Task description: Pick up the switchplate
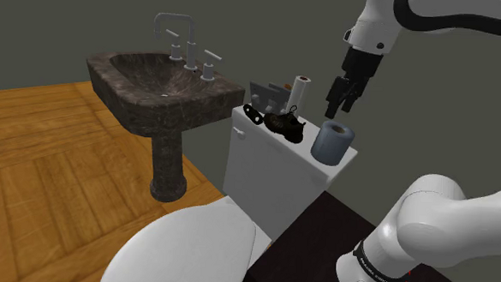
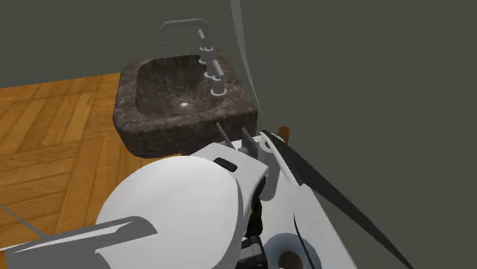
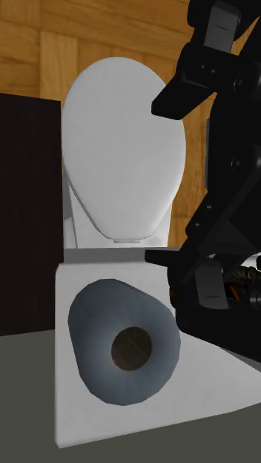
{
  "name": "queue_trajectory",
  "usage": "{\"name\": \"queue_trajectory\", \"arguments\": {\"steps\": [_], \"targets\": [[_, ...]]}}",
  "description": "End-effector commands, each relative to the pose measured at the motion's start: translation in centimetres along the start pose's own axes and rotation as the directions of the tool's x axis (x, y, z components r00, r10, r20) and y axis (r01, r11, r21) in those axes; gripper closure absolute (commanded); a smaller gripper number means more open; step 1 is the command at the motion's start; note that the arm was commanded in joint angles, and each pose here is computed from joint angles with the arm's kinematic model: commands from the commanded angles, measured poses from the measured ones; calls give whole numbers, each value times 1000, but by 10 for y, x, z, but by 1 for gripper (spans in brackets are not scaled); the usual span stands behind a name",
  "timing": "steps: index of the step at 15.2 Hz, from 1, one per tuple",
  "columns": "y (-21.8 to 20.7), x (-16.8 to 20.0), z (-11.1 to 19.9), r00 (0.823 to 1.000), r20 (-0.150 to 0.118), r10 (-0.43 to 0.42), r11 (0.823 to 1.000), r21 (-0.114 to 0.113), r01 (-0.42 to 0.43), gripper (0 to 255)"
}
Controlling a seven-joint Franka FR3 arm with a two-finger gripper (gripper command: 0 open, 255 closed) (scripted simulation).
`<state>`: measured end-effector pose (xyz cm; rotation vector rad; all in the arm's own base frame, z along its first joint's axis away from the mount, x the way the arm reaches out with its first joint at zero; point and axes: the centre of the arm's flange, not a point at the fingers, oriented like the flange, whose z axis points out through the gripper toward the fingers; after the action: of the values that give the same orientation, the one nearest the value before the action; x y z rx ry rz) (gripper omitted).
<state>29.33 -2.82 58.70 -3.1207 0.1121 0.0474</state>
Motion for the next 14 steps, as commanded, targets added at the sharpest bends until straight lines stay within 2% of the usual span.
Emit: {"name": "queue_trajectory", "arguments": {"steps": [1, 7, 14], "targets": [[0, 0, 0, 1000, 0, 0, 1000, 0, 0, 0], [18, 73, 13, 999, 5, -44, 996, -71, 44, 0], [36, 159, 26, 995, 15, -95, 983, -154, 96, 0]]}}
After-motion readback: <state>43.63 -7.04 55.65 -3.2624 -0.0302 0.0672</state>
